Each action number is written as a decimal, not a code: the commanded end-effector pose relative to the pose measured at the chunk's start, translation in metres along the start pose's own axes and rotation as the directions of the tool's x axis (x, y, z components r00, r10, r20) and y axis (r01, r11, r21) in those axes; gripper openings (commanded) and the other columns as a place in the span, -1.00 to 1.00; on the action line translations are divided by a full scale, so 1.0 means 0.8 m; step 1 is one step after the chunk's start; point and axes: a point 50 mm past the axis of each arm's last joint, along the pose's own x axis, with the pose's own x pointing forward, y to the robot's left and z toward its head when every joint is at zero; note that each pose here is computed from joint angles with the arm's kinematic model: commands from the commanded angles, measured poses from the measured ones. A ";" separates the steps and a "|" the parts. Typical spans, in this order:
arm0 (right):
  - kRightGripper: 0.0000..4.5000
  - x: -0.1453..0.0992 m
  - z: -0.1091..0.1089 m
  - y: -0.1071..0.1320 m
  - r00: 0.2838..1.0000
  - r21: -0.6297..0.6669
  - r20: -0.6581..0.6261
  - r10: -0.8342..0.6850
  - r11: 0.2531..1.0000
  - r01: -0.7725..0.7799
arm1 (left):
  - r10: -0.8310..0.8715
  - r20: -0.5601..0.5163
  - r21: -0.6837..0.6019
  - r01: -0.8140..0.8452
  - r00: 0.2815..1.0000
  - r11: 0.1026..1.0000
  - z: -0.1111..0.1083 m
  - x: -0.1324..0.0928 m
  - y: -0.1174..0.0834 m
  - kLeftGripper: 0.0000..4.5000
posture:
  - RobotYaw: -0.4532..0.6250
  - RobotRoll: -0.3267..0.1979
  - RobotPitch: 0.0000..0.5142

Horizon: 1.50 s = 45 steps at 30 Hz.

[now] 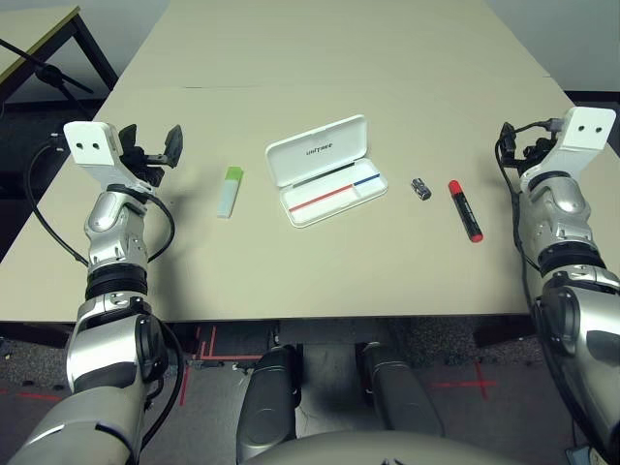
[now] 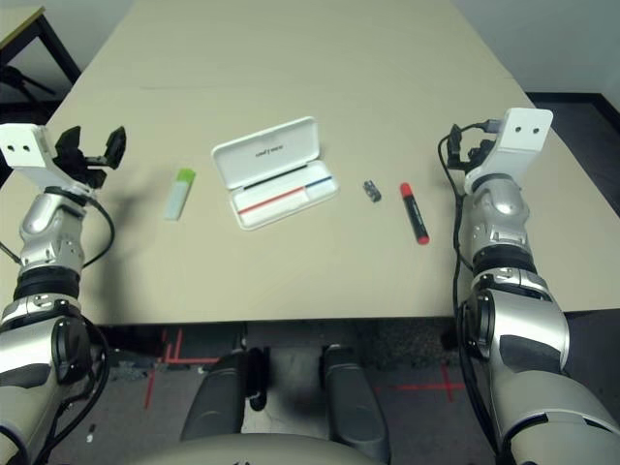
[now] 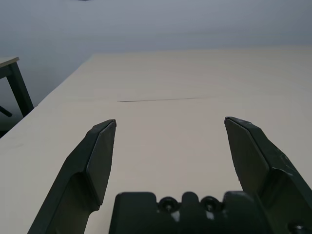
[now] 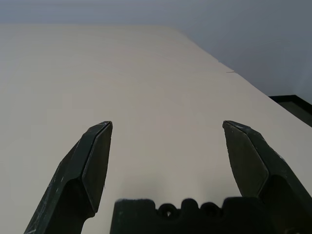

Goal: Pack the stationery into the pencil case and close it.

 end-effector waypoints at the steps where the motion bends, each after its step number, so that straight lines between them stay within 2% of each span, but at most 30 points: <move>1: 1.00 0.003 -0.001 0.011 1.000 0.000 -0.006 0.020 1.000 -0.020 | 0.025 0.003 -0.013 -0.025 1.000 1.000 0.000 -0.004 0.006 0.99 | -0.20 0.25 -0.40; 17: 1.00 0.004 0.005 0.012 0.997 -0.008 0.011 0.080 0.997 -0.080 | 0.004 0.020 -0.011 -0.004 1.000 1.000 0.002 -0.006 0.000 0.99 | -0.21 0.25 -0.42; 20: 1.00 0.003 0.007 0.019 0.972 -0.062 -0.012 0.235 0.970 -0.235 | -0.012 0.026 0.013 0.012 1.000 1.000 0.011 -0.007 0.006 0.99 | -0.21 0.25 -0.42; 23: 1.00 -0.002 0.009 0.024 0.911 -0.109 -0.056 0.408 0.905 -0.412 | -0.044 0.028 0.039 0.042 0.999 0.998 0.019 -0.010 0.010 0.99 | -0.20 0.25 -0.42; 26: 1.00 -0.013 0.015 0.023 0.794 -0.172 -0.139 0.592 0.775 -0.608 | -0.094 0.029 0.061 0.093 0.995 0.994 0.031 -0.014 0.010 0.99 | -0.20 0.25 -0.41; 29: 1.00 -0.024 0.017 0.023 0.687 -0.192 -0.211 0.696 0.659 -0.727 | -0.129 0.026 0.074 0.127 0.991 0.989 0.041 -0.016 0.009 0.99 | -0.20 0.25 -0.40; 34: 1.00 -0.039 0.021 0.020 0.555 -0.156 -0.308 0.773 0.534 -0.831 | -0.241 -0.005 0.102 0.240 0.971 0.965 0.056 -0.019 -0.006 0.99 | -0.18 0.25 -0.39; 39: 1.00 -0.055 0.024 0.022 0.401 -0.069 -0.395 0.826 0.409 -0.910 | -0.410 -0.090 0.102 0.418 0.908 0.903 0.060 -0.029 -0.033 0.99 | -0.16 0.25 -0.39; 42: 1.00 -0.060 0.025 0.026 0.353 -0.035 -0.415 0.839 0.373 -0.927 | -0.498 -0.132 0.077 0.510 0.857 0.857 0.062 -0.037 -0.052 0.99 | -0.15 0.25 -0.38; 45: 1.00 -0.062 0.026 0.029 0.331 -0.028 -0.433 0.839 0.354 -0.935 | -0.613 -0.175 -0.028 0.618 0.771 0.786 0.062 -0.047 -0.079 0.99 | -0.15 0.25 -0.38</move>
